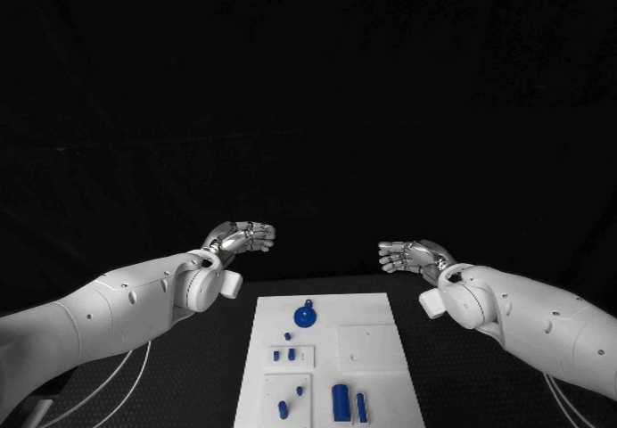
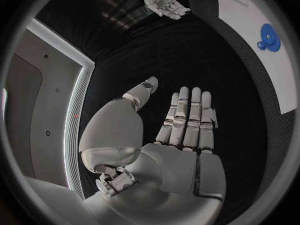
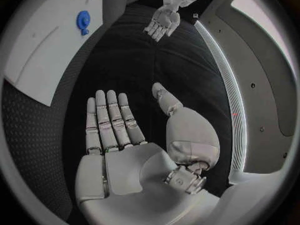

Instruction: Assemble the parts on the task board

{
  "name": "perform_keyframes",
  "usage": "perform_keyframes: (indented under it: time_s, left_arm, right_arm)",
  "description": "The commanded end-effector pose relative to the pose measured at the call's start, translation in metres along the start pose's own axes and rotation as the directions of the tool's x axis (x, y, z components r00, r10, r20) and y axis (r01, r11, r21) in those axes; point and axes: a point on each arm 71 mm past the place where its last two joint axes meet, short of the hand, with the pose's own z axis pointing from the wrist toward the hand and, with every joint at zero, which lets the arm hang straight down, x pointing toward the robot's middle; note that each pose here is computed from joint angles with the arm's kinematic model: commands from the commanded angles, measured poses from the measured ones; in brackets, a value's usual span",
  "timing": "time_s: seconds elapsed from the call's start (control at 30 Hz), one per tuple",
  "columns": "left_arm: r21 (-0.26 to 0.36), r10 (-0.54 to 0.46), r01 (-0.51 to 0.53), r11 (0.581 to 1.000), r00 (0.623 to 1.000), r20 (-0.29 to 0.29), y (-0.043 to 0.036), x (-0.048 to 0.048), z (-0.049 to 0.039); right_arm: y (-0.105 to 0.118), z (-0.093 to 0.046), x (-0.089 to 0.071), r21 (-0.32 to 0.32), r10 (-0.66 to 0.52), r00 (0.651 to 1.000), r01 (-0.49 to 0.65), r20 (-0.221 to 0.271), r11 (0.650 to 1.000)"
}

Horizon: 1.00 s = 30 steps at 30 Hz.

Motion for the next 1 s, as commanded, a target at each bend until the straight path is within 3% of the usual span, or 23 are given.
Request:
perform_keyframes:
  time_s: [0.03,0.17,0.2,0.3,0.53,0.77,0.87,1.0]
  left_arm:
    - [0.038,-0.070,0.071,0.997,0.997,-0.013,-0.0031,0.0034,0.0033]
    - [0.038,-0.077,0.078,0.996,0.997,-0.024,-0.0024,0.0070,0.0057]
    - [0.011,-0.030,0.030,0.999,1.000,-0.001,0.0001,0.0042,0.0047]
    - [0.011,-0.031,0.031,0.999,1.000,0.002,0.0009,0.0059,0.0037]
    - [0.014,-0.048,0.047,0.999,0.998,0.031,0.0091,0.0236,-0.0084]
    - [0.019,-0.076,0.074,0.997,0.993,0.093,0.0196,0.0592,-0.0386]
    - [0.020,-0.086,0.085,0.996,0.988,0.126,0.0215,0.0767,-0.0567]
    - [0.020,-0.093,0.092,0.996,0.983,0.155,0.0213,0.0917,-0.0745]
  right_arm:
    - [0.001,0.003,-0.001,-0.065,0.101,0.995,-0.101,0.001,0.993]
    - [-0.002,0.003,-0.006,-0.066,0.101,0.995,-0.100,0.016,0.993]
    - [-0.005,0.002,-0.005,-0.019,0.054,0.998,-0.054,0.025,0.998]
    - [-0.006,0.002,-0.004,-0.023,0.058,0.998,-0.057,0.028,0.998]
    - [-0.006,-0.008,0.008,-0.061,0.094,0.994,-0.090,0.058,0.994]
    - [-0.006,-0.033,0.031,-0.124,0.166,0.979,-0.151,0.121,0.981]
    - [-0.006,-0.049,0.043,-0.149,0.200,0.967,-0.177,0.156,0.973]
    - [-0.004,-0.069,0.056,-0.169,0.232,0.953,-0.200,0.194,0.965]
